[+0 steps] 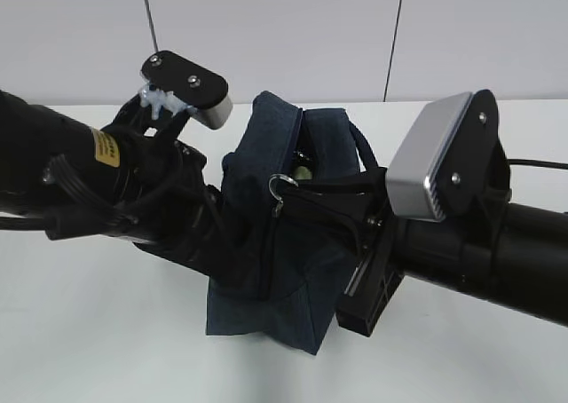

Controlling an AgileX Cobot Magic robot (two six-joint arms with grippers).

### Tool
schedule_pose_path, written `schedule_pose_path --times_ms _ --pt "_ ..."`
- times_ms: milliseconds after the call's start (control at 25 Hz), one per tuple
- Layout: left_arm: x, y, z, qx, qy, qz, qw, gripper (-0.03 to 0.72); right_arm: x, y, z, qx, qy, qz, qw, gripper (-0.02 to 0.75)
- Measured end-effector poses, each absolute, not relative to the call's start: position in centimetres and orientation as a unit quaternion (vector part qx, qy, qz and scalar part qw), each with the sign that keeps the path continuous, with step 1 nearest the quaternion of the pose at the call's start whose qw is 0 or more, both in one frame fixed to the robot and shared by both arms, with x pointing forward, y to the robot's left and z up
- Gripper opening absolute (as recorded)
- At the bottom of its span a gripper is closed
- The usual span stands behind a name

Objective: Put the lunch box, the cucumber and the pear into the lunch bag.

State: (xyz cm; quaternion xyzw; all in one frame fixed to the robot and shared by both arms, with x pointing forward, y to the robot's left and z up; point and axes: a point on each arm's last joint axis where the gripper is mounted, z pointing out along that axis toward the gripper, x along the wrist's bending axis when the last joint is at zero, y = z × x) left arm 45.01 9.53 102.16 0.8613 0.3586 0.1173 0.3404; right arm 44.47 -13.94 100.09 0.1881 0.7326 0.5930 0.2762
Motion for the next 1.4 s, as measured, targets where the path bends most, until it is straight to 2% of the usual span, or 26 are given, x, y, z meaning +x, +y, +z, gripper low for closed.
schedule_pose_path --times_ms 1000,1400 --pt "44.5 10.0 101.6 0.885 0.350 0.101 0.291 0.003 45.6 -14.4 100.8 0.222 0.716 0.580 0.319 0.000" --pt "44.2 10.2 101.4 0.891 0.350 0.093 0.274 0.003 47.2 -14.1 102.5 0.229 0.715 0.558 0.354 0.000"
